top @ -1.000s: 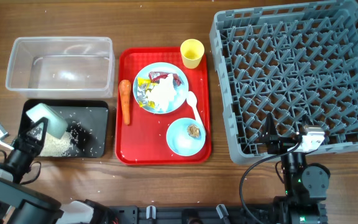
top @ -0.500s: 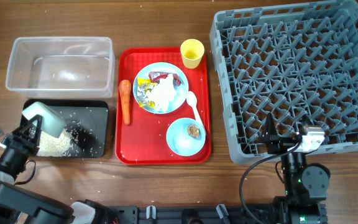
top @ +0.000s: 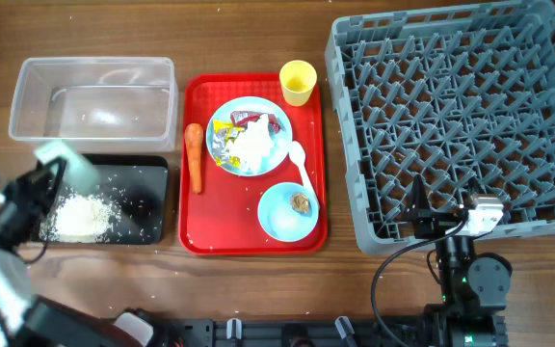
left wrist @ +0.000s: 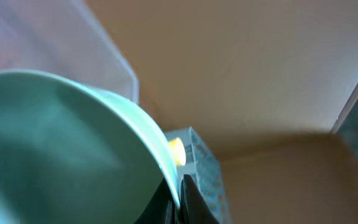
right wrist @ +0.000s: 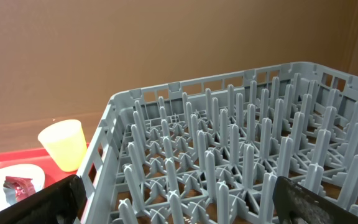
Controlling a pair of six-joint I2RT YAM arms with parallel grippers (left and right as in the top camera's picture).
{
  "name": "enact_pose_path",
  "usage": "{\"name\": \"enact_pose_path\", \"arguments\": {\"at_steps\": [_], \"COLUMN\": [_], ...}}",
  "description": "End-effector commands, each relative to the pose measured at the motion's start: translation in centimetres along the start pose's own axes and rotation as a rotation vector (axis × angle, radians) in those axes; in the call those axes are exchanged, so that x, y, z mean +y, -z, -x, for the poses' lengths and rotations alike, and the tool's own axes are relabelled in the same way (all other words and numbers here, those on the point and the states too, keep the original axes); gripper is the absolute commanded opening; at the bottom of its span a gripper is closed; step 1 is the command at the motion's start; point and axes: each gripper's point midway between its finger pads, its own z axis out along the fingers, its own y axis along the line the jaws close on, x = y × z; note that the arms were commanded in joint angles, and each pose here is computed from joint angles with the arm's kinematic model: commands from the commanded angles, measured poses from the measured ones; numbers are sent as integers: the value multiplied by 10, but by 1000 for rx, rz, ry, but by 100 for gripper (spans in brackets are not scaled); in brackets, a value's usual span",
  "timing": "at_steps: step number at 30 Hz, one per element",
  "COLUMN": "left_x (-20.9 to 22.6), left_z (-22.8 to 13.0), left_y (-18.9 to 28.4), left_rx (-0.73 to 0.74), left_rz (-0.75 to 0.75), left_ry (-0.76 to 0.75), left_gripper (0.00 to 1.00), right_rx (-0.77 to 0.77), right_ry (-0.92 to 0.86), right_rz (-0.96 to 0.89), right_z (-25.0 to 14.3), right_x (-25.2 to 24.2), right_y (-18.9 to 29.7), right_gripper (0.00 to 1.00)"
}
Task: Sort waste into correct bins and load items into the dishwasher rack
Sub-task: 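Return the empty green bowl to the red tray and release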
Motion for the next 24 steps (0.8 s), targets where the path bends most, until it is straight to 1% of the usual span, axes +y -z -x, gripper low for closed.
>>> {"name": "enact_pose_path", "arguments": {"at_steps": [1,3,5,7,9,10,11,12,16,18,20,21,24], "left_x": [-55,-72,-77,-76,-76,-75,-74,-71,-53,-40,-23,-10,8], "left_z": [3,-17,-42,-84,-113,-139,-156,-182,-245,-271,-287,-293,-301], "left_y": [-35,-57,-74,-95,-107,-116,-120,-125,-127,-124,-118,-113,-109], "left_rx": [31,64,110,211,286,355,400,468,649,741,807,846,903], "left_rz": [126,201,270,345,381,407,420,447,540,585,661,716,780], "left_ry": [-161,-252,-302,-353,-398,-442,-472,-522,-655,-701,-709,-719,-709], "left_gripper": [4,4,4,4,4,4,4,4,4,4,4,4,4], "right_rx": [-7,-7,-7,-7,-7,-7,-7,-7,-7,-7,-7,-7,-7], "right_ry": [-9,-9,-9,-9,-9,-9,-9,-9,-9,-9,-9,-9,-9], "right_rz": [14,14,14,14,14,14,14,14,14,14,14,14,14], "right_z": [1,1,1,1,1,1,1,1,1,1,1,1,1], "right_x": [3,3,3,3,3,3,3,3,3,3,3,3,3], "right_y": [0,0,0,0,0,0,0,0,0,0,0,0,0], "right_gripper": [100,100,100,100,100,100,100,100,100,100,100,100,100]}}
